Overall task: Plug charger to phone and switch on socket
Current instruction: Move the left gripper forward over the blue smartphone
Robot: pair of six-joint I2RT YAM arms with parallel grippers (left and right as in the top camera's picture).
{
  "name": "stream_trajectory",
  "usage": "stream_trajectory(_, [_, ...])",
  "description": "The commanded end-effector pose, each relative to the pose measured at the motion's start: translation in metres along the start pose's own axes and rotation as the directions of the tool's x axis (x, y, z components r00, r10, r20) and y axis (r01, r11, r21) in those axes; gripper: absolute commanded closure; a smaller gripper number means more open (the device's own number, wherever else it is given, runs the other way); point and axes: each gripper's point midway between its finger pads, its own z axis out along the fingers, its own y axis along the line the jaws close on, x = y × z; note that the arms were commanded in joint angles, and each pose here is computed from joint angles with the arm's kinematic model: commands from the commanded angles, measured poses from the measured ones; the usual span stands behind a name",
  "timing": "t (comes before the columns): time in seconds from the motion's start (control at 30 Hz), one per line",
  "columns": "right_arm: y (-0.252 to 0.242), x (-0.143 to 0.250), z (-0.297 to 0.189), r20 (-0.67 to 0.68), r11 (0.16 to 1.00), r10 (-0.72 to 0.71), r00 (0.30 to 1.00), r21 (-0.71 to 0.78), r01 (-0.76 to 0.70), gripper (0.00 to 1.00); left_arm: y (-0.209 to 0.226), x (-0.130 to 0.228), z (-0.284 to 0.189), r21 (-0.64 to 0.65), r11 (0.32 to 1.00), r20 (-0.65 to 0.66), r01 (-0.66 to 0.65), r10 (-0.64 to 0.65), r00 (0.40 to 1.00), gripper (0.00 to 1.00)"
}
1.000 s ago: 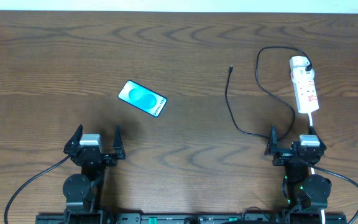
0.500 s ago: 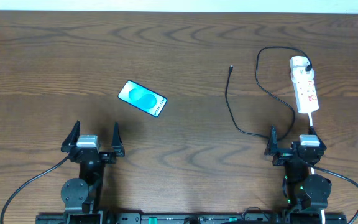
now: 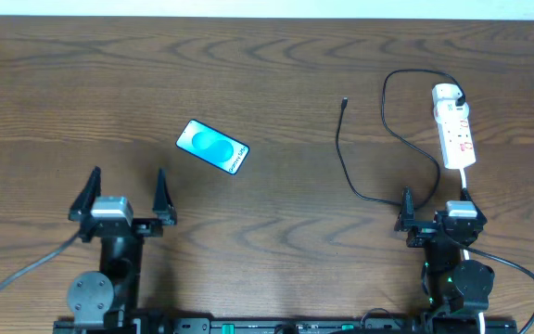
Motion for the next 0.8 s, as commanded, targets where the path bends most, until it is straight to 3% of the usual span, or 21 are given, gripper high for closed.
stream_trajectory(0.0, [0.002,0.002,0.0,-0.006,1.0,-0.009,1.0,-0.008,0.009,0.01,-0.001,-0.03,0.009,0.006,0.999,0.011,0.037,-0.037,0.999,0.02])
stream_trajectory(0.33, [0.002,0.002,0.0,-0.006,1.0,-0.009,1.0,-0.008,0.009,0.01,-0.011,-0.074,0.051,0.055,0.991,-0.056,0.12,-0.117,0.992,0.02])
stream_trajectory(0.77, [0.002,0.002,0.0,-0.006,1.0,-0.009,1.0,-0.008,0.009,0.01,-0.01,-0.075,0.08,0.016,0.987,-0.273,0.159,-0.149,0.95,0.02])
